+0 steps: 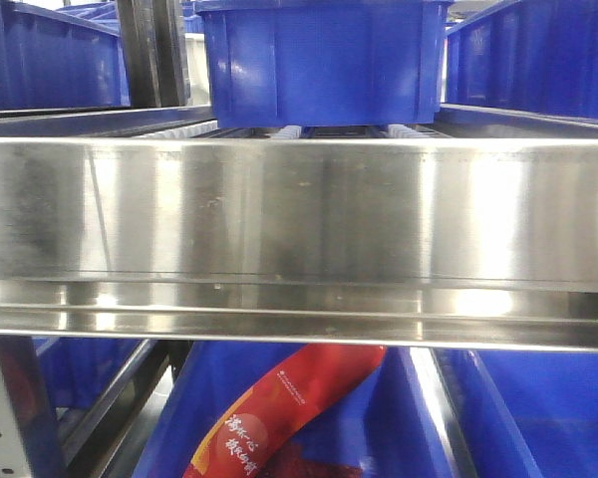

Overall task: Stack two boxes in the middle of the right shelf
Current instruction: 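Lower the stacked boxes onto the middle shelf with both grippers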

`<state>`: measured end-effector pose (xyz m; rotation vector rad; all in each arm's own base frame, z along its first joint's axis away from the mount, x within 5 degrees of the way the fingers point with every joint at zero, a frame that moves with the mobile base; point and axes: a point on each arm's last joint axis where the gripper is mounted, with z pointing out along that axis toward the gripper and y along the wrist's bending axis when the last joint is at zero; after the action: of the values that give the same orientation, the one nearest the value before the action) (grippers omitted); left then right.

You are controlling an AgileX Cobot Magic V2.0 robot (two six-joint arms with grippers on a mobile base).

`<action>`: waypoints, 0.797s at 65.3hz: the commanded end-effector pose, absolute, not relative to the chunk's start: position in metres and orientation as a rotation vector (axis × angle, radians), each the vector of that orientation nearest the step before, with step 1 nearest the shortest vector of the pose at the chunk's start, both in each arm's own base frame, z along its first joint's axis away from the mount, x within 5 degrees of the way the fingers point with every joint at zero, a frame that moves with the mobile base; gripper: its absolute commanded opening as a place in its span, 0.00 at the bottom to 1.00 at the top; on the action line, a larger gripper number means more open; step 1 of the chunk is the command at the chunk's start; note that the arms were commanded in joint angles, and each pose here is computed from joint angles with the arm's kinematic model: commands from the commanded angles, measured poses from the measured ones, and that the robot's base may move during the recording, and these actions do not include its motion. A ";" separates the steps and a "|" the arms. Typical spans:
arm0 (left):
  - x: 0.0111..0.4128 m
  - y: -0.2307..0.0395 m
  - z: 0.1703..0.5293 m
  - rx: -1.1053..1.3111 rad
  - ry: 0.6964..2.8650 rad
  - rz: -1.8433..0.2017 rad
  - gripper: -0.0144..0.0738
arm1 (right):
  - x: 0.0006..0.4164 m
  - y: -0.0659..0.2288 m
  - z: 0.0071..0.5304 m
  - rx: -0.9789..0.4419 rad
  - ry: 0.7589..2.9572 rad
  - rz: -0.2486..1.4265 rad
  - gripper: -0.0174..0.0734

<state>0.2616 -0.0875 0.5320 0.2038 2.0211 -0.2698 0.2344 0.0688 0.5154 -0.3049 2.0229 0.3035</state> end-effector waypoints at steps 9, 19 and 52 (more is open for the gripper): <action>0.296 -0.087 0.501 0.216 2.163 -0.070 0.04 | 0.257 0.071 0.498 -0.313 2.125 0.277 0.02; 0.321 -0.093 0.479 0.229 2.234 -0.025 0.04 | 0.283 0.078 0.472 -0.327 2.249 0.288 0.02; 0.348 -0.100 0.449 0.246 2.323 0.024 0.58 | 0.319 0.088 0.437 -0.331 2.366 0.312 0.52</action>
<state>0.3485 -0.1063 0.4410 0.2518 2.3707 -0.0215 0.3215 0.0931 0.4280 -0.3337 2.4067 0.3368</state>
